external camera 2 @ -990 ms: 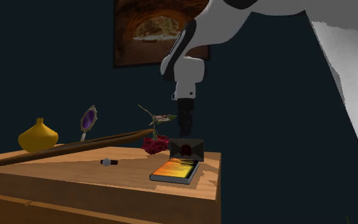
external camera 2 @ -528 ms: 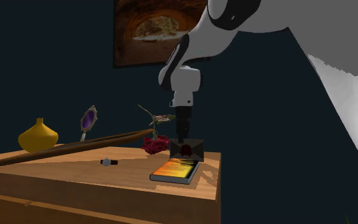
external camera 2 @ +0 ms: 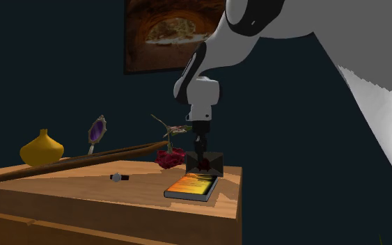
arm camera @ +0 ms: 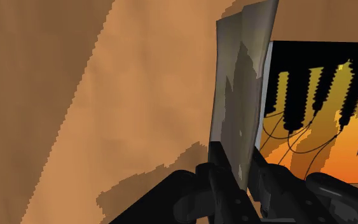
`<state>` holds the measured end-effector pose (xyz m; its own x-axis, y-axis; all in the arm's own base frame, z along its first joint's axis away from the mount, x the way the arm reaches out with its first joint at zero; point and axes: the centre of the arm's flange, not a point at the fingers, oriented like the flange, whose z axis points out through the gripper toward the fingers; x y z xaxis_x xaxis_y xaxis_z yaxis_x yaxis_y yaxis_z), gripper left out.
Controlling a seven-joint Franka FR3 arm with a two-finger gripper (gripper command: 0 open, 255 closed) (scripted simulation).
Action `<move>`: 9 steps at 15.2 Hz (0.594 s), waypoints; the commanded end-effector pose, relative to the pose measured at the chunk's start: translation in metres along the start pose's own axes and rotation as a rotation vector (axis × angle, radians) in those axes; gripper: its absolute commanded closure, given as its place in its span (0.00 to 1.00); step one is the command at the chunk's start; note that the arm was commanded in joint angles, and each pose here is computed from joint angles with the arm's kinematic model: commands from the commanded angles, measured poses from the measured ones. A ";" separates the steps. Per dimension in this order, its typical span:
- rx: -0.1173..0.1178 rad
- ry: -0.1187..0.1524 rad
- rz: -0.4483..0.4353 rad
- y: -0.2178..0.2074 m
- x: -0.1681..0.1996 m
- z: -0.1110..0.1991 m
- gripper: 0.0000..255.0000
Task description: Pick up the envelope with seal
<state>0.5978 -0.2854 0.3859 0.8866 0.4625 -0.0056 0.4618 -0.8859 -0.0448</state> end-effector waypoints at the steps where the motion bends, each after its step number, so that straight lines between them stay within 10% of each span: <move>1: 0.001 0.000 0.000 0.000 0.000 0.000 1.00; 9: 0.001 0.000 0.000 -0.002 0.000 -0.016 1.00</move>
<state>0.5976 -0.2835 0.3967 0.8865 0.4628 -0.0059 0.4620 -0.8857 -0.0454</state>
